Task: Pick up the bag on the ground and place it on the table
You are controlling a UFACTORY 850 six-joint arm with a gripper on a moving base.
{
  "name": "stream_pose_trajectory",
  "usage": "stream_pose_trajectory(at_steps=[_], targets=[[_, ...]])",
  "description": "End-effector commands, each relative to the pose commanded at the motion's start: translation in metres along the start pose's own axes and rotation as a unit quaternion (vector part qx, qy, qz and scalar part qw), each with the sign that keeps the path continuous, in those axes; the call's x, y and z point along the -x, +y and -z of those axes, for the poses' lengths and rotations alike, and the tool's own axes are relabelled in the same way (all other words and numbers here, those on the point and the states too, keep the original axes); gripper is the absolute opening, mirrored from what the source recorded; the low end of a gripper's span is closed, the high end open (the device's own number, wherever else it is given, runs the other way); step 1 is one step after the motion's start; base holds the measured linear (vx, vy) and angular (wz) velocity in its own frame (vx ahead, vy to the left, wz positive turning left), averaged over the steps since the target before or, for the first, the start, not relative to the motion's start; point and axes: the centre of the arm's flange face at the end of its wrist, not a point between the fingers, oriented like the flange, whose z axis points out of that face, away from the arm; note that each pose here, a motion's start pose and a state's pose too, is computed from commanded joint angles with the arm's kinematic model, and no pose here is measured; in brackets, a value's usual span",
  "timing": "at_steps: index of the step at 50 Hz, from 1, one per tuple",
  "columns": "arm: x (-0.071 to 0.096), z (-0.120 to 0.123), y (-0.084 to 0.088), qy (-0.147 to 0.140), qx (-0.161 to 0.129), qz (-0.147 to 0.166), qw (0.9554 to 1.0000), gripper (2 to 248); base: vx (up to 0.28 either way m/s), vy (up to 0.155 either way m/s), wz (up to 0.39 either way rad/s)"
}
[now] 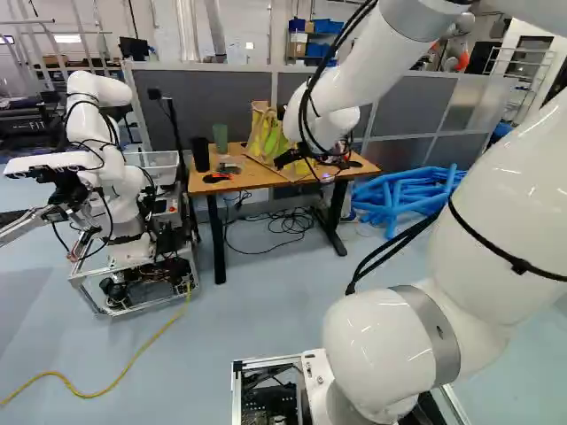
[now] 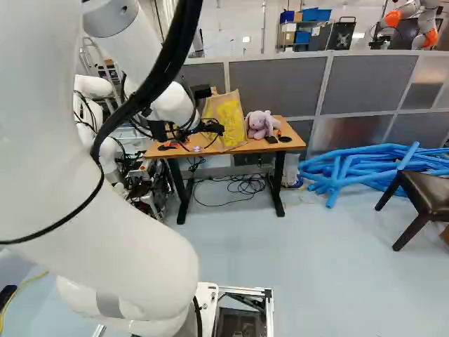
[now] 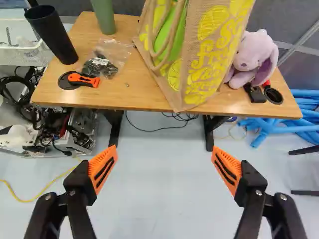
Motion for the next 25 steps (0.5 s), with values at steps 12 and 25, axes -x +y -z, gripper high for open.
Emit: stream_pose_trajectory(at_steps=[12,25], targets=[[0.035,0.004,0.000,0.036,0.010,-0.015,0.9992,247,0.000,0.000,0.000],[0.070,0.010,-0.001,0.072,0.017,-0.030,0.9968,247,0.000,0.000,0.000]])
